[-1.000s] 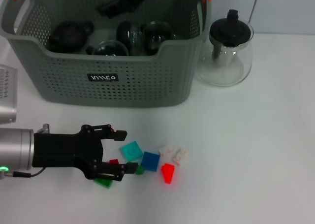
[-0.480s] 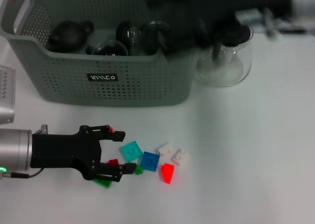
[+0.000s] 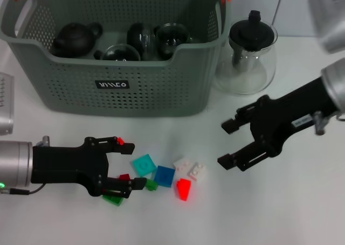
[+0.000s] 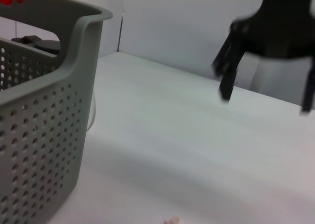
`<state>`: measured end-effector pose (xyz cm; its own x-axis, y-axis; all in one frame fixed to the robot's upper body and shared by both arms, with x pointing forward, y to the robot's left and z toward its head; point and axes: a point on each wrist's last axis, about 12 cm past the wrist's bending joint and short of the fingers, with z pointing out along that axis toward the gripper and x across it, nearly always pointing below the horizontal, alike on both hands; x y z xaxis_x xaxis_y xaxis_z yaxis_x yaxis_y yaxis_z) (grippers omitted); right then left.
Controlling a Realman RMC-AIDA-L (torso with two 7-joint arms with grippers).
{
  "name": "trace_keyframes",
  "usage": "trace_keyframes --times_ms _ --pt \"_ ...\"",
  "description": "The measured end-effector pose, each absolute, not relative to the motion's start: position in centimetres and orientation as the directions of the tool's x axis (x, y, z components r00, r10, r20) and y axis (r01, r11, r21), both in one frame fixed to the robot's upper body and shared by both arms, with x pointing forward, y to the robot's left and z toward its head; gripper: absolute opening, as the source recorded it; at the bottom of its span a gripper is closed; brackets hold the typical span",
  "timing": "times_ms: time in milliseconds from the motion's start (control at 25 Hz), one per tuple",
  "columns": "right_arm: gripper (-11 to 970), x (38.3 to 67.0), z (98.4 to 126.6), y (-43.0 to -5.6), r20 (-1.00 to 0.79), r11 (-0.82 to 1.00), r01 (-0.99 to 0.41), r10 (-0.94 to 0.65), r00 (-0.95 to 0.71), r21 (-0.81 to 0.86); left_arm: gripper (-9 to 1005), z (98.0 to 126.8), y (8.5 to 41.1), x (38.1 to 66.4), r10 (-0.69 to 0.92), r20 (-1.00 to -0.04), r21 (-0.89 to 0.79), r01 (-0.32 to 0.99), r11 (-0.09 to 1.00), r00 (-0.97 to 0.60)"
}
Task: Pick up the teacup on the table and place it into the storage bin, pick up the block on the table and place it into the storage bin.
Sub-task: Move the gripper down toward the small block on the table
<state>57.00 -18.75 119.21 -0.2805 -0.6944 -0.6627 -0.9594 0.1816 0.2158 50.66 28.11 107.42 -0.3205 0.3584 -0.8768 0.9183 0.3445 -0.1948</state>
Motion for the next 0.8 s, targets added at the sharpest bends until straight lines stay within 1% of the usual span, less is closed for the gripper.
trace_keyframes --times_ms 280,560,800 --pt "872 58.2 117.0 -16.1 -0.565 0.237 -0.952 -0.766 -0.307 0.195 878 107.4 28.1 50.7 0.358 -0.877 -0.195 0.918 0.345 -0.321" --pt "871 59.5 114.0 -13.1 -0.486 0.284 -0.944 -0.809 -0.329 0.166 878 107.3 28.1 50.5 0.356 -0.876 -0.199 0.916 0.348 -0.325" --pt "870 59.9 113.0 -11.8 -0.464 0.284 -0.953 -0.834 -0.299 0.104 878 107.2 28.1 50.5 0.355 -0.876 -0.199 0.916 0.348 -0.325"
